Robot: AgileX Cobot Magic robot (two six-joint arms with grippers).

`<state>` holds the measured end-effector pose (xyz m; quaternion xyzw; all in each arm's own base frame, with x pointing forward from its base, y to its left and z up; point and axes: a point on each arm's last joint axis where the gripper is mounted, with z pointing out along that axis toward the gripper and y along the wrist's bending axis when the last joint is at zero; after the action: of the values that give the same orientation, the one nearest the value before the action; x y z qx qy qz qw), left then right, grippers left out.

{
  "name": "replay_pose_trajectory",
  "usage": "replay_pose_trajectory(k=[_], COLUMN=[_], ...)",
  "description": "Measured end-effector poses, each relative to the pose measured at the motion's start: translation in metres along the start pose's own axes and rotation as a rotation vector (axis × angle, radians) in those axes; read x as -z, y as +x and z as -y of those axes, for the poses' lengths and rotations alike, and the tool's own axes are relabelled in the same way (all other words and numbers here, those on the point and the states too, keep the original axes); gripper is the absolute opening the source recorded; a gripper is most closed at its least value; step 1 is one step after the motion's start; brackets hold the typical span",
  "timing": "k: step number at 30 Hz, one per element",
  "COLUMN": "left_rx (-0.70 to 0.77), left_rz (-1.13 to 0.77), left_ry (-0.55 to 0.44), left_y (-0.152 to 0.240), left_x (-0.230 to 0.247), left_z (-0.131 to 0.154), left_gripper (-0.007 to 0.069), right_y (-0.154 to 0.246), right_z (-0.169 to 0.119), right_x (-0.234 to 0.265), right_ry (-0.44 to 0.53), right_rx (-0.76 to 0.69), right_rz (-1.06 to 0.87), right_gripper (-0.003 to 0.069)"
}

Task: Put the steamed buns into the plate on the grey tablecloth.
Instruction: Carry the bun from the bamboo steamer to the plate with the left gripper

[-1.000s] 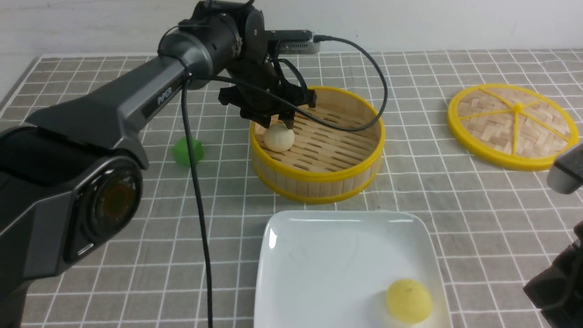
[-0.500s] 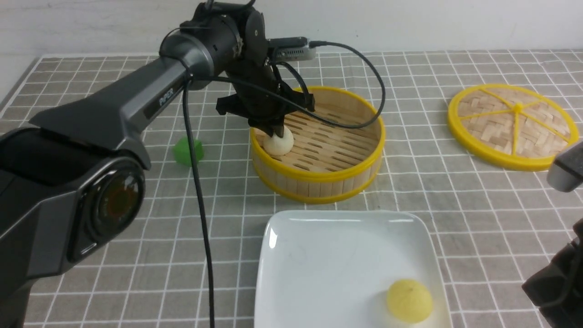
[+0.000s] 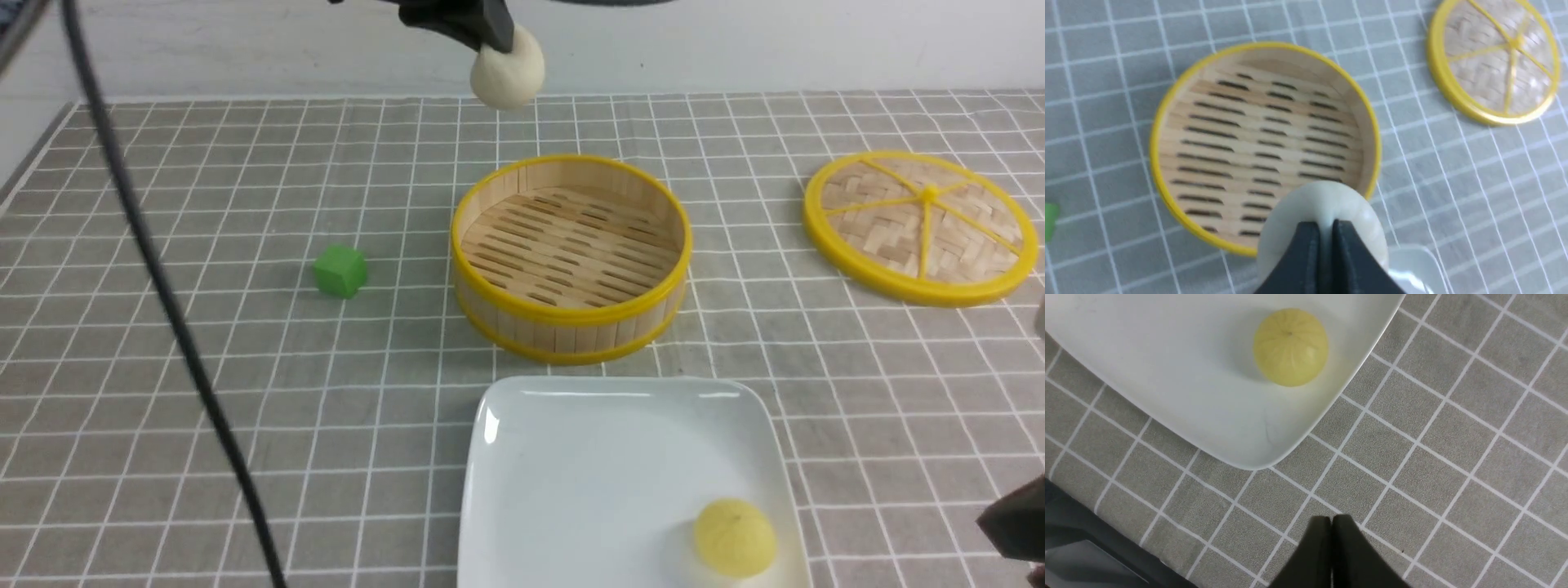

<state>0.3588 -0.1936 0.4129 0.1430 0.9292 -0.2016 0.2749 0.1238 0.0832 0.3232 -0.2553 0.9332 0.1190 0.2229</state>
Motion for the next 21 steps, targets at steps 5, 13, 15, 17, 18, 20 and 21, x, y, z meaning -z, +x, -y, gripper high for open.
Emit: replay_pose_trajectory(k=[5, 13, 15, 17, 18, 20, 21], left_rx=[-0.056, -0.155, -0.14, -0.131, -0.128, -0.117, -0.109], left_rz=[-0.277, -0.526, -0.519, -0.508, -0.503, -0.486, -0.482], left_ry=[-0.007, -0.082, -0.087, -0.09, -0.091, -0.088, -0.085], left_y=[0.07, 0.165, 0.172, 0.174, 0.174, 0.173, 0.172], left_x=[-0.037, -0.106, -0.114, -0.118, -0.118, -0.119, -0.12], left_z=[0.018, 0.026, 0.024, 0.022, 0.022, 0.023, 0.023], left_gripper=[0.0029, 0.0029, 0.0032, 0.0034, 0.0034, 0.0043, 0.005], right_y=[0.017, 0.035, 0.036, 0.036, 0.036, 0.036, 0.036], right_z=[-0.001, -0.004, -0.004, -0.004, -0.004, -0.004, -0.004], right_x=[0.026, 0.051, 0.051, 0.051, 0.051, 0.051, 0.051], right_ry=[0.014, 0.014, 0.014, 0.014, 0.014, 0.013, 0.013], right_rx=[0.021, 0.034, 0.035, 0.035, 0.035, 0.023, 0.016], right_rz=[0.096, 0.209, 0.211, 0.21, 0.21, 0.21, 0.21], right_gripper=[0.0025, 0.0031, 0.0031, 0.0031, 0.0031, 0.0031, 0.0031])
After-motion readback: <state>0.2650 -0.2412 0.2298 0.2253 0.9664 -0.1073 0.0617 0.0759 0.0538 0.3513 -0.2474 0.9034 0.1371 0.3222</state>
